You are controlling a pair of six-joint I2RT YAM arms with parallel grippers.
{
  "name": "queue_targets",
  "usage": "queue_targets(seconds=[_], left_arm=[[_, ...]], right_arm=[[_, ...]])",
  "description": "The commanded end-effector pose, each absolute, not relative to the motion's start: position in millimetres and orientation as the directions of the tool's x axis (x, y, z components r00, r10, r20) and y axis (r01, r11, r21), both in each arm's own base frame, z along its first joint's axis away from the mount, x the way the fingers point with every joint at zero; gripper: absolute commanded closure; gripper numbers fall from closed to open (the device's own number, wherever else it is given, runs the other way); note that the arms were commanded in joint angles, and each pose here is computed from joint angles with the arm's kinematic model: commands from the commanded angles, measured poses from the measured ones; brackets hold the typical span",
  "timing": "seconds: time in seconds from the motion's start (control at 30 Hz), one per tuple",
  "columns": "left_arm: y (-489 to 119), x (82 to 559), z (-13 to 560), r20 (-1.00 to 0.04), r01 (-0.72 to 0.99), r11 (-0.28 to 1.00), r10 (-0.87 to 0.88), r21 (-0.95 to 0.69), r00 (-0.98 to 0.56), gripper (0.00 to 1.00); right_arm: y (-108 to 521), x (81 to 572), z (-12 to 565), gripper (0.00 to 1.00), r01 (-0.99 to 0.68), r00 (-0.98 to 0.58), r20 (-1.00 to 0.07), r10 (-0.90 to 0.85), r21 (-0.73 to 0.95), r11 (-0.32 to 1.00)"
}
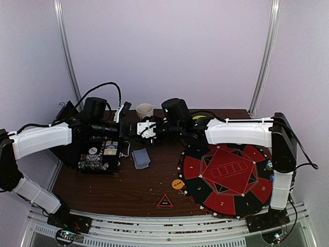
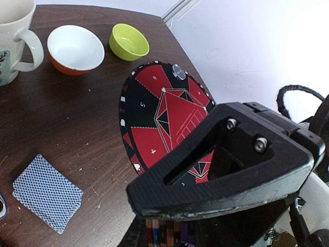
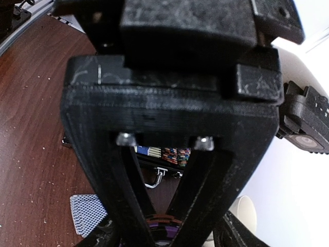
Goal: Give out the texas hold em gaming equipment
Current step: Pass from the left arm to the right
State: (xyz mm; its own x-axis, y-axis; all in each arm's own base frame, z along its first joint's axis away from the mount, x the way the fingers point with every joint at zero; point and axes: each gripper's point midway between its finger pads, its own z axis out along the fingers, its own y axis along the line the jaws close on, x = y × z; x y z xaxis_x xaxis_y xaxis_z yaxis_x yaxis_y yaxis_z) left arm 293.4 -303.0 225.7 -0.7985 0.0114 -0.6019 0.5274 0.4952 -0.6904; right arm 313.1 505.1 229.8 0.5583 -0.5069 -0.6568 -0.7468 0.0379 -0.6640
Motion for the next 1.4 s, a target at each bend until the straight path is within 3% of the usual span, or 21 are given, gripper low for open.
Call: queue_targets(seconds=[0.0, 0.1, 0.57, 0.73, 1.07, 1.37], left_arm=[[-307, 290, 241, -0.642, 0.576, 0.453, 0.009, -0.681, -0.767, 1.00], [-307, 290, 241, -0.641, 0.576, 0.453, 0.012, -0.681, -0.767, 1.00], [-308, 290, 233, -0.633, 0.573, 0.449, 0.021, -0.686, -0.774, 1.00], [-310, 292, 227, -0.637, 0.578, 0.447, 0.024, -0.683, -0.771, 0.78], [-317, 298, 239, -0.657, 0.602, 0.412, 0.010, -0.685, -0.754, 0.59], [-311, 295, 225, -0.641, 0.586, 0.456, 0.045, -0.669, -0.767, 0.54]], right_arm=[[505, 321, 233, 0.40, -0.724, 0.566, -0.630, -0.532, -0.688, 0.045], [503, 319, 230, 0.43, -0.722, 0.576, -0.619, -0.534, -0.692, 0.023], [503, 320, 233, 0.87, -0.738, 0.558, -0.635, -0.534, -0.674, 0.030], [501, 317, 236, 0.99, -0.767, 0.527, -0.656, -0.540, -0.641, 0.031], [490, 309, 223, 1.00, -0.831, 0.444, -0.663, -0.603, -0.556, -0.001], [474, 317, 218, 1.00, -0.876, 0.334, -0.687, -0.646, -0.480, 0.057]])
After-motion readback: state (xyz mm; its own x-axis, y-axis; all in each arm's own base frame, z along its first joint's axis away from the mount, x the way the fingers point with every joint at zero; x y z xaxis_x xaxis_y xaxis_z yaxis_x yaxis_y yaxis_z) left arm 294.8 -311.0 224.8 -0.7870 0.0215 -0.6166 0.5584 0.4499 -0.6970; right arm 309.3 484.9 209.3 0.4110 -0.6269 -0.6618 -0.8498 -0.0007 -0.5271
